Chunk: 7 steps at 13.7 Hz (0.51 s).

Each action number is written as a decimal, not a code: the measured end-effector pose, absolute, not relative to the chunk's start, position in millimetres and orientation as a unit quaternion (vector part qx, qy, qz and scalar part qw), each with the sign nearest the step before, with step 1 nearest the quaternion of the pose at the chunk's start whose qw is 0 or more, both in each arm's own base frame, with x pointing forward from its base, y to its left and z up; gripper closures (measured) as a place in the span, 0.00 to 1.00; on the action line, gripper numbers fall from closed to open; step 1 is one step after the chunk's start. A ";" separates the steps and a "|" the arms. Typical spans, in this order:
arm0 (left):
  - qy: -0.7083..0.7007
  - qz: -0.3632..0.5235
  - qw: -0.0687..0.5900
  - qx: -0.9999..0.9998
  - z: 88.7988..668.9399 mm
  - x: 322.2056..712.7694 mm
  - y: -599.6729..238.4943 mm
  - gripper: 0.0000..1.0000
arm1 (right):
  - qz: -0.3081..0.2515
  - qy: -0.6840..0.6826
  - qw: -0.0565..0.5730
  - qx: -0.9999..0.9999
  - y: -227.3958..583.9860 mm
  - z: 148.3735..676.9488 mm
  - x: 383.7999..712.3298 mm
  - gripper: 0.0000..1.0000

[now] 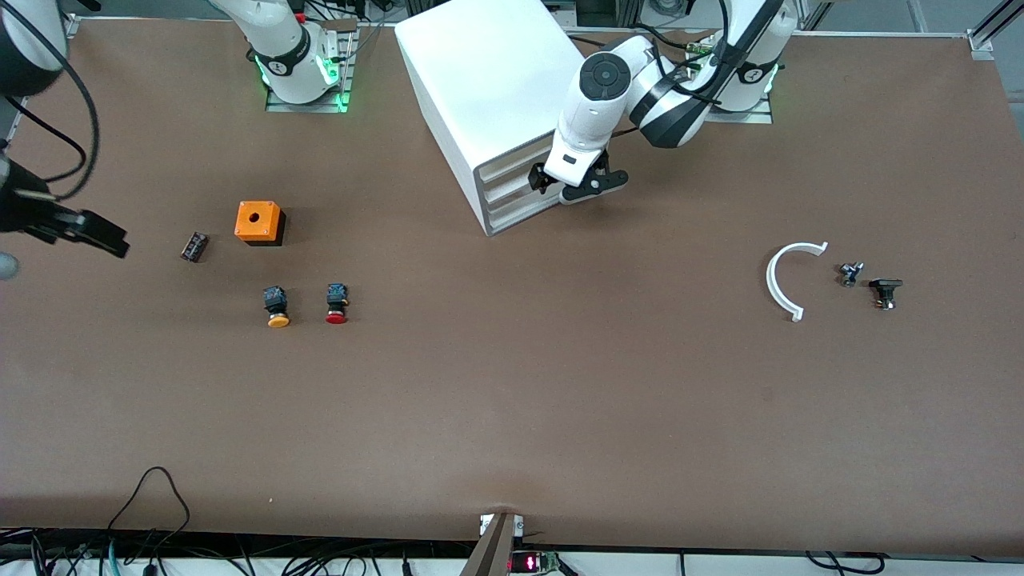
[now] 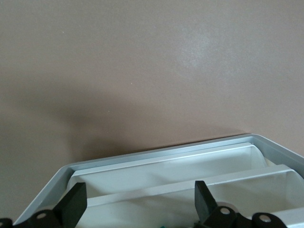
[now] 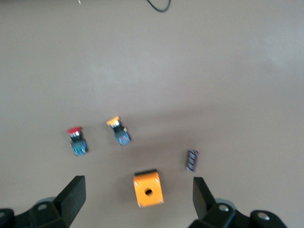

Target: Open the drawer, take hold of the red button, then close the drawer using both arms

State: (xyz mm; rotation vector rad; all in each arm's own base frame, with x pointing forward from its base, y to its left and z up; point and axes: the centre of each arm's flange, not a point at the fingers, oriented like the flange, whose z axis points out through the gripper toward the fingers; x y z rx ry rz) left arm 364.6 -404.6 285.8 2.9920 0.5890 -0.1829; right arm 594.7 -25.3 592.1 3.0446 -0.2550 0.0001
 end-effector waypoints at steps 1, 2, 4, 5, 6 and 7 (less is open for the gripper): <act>0.196 -0.059 0.044 0.978 285.8 367.4 -401.9 0.00 | -0.007 -0.084 0.043 0.996 -29.7 599.7 586.7 0.00; 0.204 -0.057 0.046 0.976 287.1 374.5 -396.1 0.00 | -0.008 -0.084 0.042 0.996 -30.6 607.0 579.7 0.00; 0.255 -0.029 0.064 0.964 294.8 422.9 -356.4 0.00 | -0.008 -0.082 0.038 0.996 -30.1 612.8 566.5 0.00; 0.281 -0.005 0.076 0.957 302.7 460.2 -321.1 0.00 | -0.011 -0.080 0.035 0.996 -29.9 611.8 560.1 0.00; 0.295 0.020 0.083 0.952 313.7 496.2 -280.6 0.00 | -0.014 -0.074 0.034 0.997 -29.8 610.5 554.7 0.00; 0.297 0.044 0.086 0.950 328.2 525.1 -242.3 0.00 | -0.016 -0.062 0.034 0.997 -30.0 609.3 551.3 0.00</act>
